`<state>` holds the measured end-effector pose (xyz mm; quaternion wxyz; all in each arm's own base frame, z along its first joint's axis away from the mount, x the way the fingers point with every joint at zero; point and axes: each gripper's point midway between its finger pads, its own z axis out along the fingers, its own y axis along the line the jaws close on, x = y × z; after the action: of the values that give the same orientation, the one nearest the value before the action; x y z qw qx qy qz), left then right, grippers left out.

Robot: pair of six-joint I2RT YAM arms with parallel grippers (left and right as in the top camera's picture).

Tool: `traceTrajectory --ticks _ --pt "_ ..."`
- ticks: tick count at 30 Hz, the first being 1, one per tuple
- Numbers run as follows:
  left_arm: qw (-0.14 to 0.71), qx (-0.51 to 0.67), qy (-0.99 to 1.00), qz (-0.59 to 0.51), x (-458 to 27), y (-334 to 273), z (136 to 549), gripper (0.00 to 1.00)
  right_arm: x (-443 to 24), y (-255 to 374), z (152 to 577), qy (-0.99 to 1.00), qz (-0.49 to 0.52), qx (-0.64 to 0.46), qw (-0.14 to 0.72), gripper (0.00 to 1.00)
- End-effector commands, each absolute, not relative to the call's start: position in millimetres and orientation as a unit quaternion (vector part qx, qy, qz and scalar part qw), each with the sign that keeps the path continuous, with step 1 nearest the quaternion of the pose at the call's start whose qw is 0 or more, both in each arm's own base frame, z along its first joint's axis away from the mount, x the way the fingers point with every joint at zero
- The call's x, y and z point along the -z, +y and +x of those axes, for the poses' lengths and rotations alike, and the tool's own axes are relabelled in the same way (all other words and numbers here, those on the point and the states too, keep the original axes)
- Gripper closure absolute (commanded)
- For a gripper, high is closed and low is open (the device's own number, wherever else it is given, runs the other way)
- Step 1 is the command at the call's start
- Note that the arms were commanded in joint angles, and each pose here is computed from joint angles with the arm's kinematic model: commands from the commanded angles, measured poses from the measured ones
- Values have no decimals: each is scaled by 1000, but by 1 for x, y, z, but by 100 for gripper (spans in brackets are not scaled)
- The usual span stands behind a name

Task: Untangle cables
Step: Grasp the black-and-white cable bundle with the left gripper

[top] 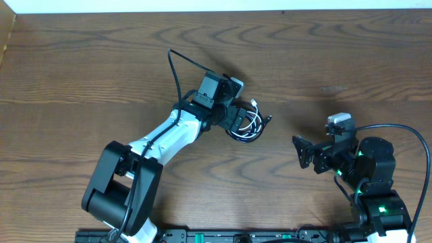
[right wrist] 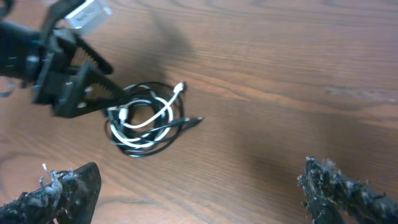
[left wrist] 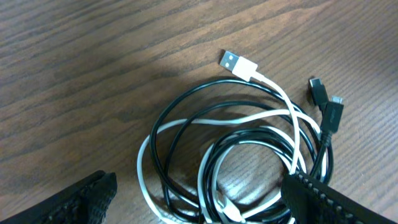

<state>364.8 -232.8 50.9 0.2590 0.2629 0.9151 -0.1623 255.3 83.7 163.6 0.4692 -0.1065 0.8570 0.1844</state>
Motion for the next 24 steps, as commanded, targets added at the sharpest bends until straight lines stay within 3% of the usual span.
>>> traceTrajectory --ticks 1,15,19,24 --pt "262 166 917 250 -48 -237 372 13 -177 91 255 846 -114 -210 476 1" --pt "239 159 925 249 -15 -237 372 16 -178 95 253 844 -120 -221 474 1" --pt "231 157 927 249 -10 -235 370 43 -178 95 253 844 -120 -221 474 1" --pt "213 154 931 252 -5 -235 360 60 -178 95 253 844 -120 -220 474 1"
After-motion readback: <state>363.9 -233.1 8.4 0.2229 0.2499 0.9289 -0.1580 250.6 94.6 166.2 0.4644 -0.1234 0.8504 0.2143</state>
